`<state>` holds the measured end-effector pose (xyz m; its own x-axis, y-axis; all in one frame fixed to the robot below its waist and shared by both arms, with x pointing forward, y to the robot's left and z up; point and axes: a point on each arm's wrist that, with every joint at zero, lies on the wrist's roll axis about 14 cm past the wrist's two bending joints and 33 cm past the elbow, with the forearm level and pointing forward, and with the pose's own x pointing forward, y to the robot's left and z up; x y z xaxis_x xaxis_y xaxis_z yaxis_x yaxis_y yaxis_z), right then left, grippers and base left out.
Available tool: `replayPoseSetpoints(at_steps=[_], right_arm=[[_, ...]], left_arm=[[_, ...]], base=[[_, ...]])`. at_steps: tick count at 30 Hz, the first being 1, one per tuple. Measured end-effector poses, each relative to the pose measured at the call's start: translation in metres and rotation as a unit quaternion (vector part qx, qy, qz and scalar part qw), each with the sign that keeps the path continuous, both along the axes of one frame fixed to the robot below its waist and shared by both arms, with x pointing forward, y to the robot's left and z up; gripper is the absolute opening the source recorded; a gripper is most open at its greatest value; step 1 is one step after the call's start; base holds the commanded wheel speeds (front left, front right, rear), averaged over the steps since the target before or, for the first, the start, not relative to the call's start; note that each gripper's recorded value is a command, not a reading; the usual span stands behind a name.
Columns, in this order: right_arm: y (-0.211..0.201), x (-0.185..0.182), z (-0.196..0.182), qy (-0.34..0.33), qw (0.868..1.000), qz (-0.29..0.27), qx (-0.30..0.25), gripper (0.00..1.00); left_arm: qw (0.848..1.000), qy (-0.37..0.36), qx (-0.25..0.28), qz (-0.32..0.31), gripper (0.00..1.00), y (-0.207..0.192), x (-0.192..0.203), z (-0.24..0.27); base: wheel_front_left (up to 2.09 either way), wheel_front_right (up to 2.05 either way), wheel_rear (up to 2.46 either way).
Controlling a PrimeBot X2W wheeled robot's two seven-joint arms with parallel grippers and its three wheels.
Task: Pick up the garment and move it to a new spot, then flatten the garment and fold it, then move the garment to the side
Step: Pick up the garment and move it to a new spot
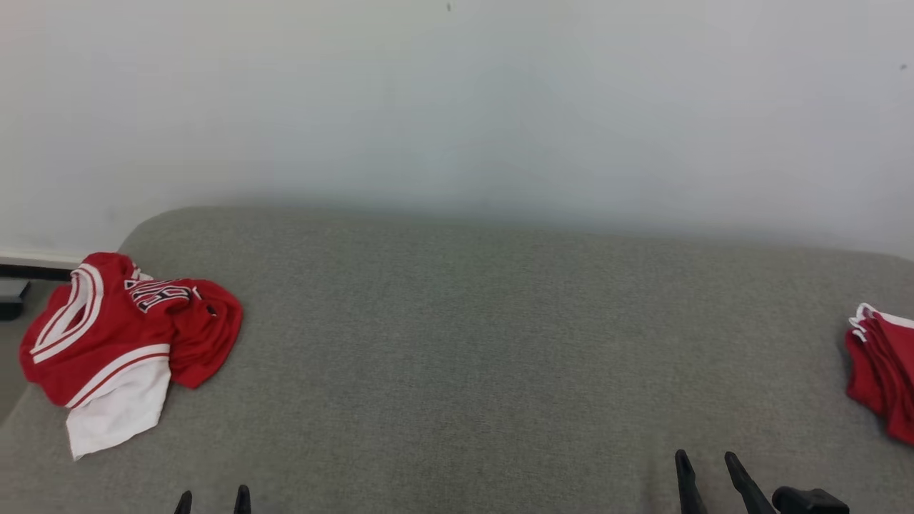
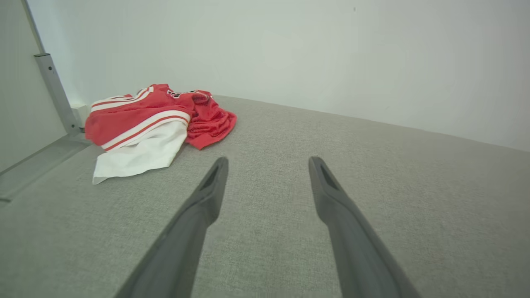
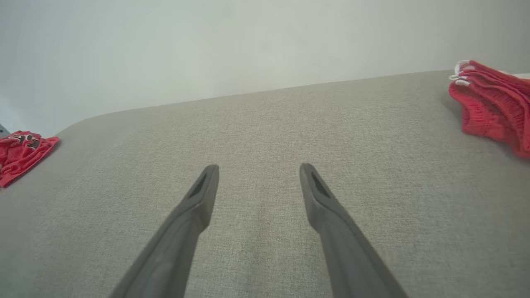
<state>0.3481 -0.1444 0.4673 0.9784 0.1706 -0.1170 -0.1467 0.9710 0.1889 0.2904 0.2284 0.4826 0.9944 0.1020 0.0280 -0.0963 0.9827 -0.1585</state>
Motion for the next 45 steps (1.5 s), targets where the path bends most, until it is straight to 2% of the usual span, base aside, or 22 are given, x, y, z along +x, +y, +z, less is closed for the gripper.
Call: replayPoseSetpoints(at_steps=[11, 19, 26, 36, 45], right_arm=[[0.075, 0.012, -0.005, 0.008, 0.994, 0.111, 0.004, 1.00], [0.121, 0.013, -0.005, 0.007, 0.984, 0.180, -0.002, 1.00], [0.138, 0.015, -0.006, 0.008, 0.979, 0.204, -0.006, 1.00], [0.140, 0.017, -0.005, 0.006, 0.978, 0.207, -0.009, 1.00], [0.145, 0.024, -0.006, 0.011, 0.974, 0.224, -0.032, 1.00]], left_arm=[[0.994, 0.007, -0.004, 0.106, 1.00, 0.056, -0.059, -0.009], [0.986, 0.011, -0.011, 0.165, 1.00, 0.078, -0.097, -0.015], [0.982, 0.014, -0.014, 0.188, 1.00, 0.084, -0.109, -0.017], [0.983, 0.022, -0.019, 0.182, 1.00, 0.079, -0.104, -0.022], [0.990, -0.001, 0.014, 0.138, 1.00, 0.098, -0.024, 0.023]], base=[[0.00, 0.00, 0.00], [0.00, 0.00, 0.00], [0.00, 0.00, 0.00], [0.00, 0.00, 0.00], [0.00, 0.00, 0.00]])
